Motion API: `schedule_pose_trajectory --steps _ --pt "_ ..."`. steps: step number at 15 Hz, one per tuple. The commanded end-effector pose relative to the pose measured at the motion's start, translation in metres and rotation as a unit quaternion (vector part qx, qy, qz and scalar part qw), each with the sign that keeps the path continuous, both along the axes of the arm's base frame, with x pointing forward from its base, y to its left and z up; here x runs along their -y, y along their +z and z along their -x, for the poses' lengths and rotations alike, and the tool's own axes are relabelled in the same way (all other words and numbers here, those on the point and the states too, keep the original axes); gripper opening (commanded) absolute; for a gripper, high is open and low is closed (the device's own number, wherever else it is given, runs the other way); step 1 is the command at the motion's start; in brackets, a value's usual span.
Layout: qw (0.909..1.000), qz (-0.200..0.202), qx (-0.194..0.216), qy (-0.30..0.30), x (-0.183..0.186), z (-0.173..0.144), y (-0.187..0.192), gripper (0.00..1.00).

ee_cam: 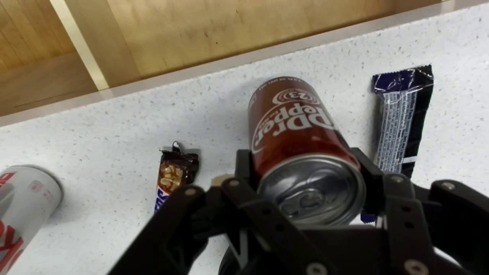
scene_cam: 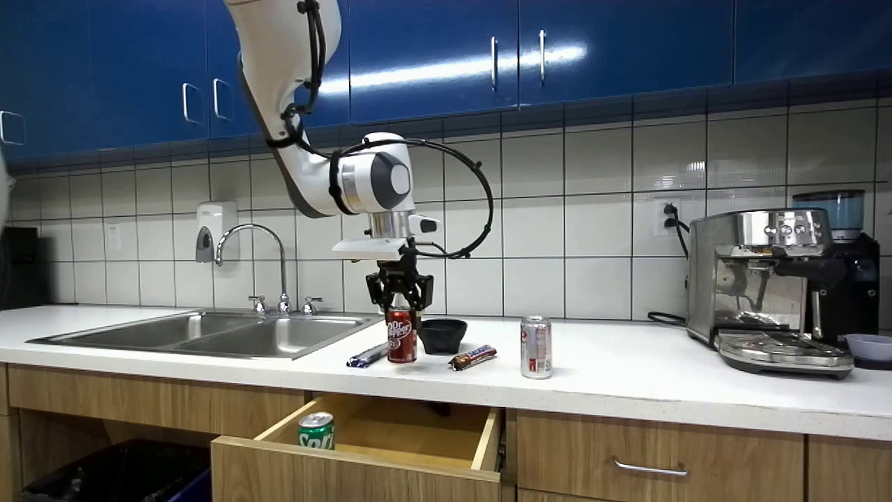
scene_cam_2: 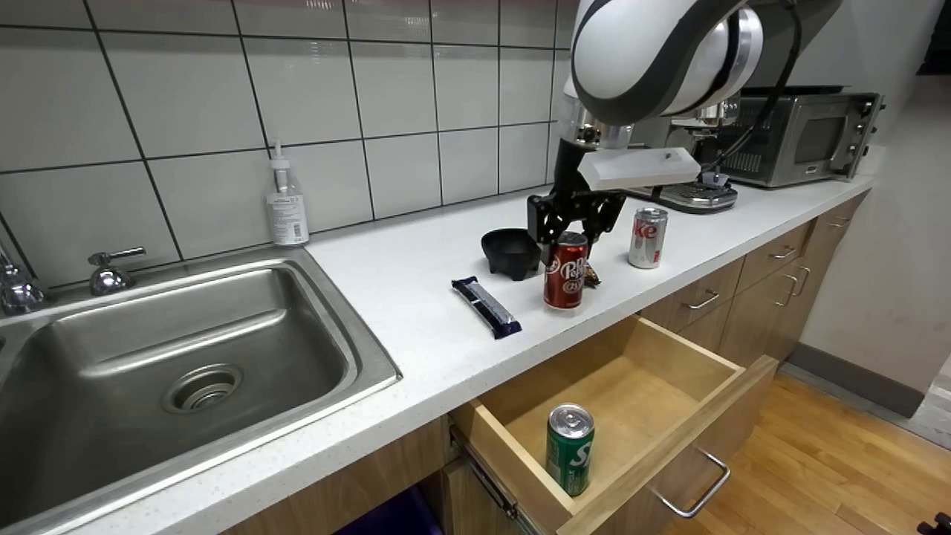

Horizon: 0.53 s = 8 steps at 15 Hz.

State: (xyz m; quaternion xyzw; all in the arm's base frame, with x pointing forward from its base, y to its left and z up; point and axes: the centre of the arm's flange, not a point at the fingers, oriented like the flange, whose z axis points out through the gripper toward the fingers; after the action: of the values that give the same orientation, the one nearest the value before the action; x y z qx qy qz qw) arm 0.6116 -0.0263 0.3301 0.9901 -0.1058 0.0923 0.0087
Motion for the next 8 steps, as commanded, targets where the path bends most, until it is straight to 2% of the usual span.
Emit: schedule_pose_trajectory --steps 1,8 --pt "0.9999 -0.007 0.012 -0.003 -0.002 0.036 0.017 0.38" --pt "0.9999 -0.011 -0.001 -0.004 -0.005 0.074 0.006 0.38"
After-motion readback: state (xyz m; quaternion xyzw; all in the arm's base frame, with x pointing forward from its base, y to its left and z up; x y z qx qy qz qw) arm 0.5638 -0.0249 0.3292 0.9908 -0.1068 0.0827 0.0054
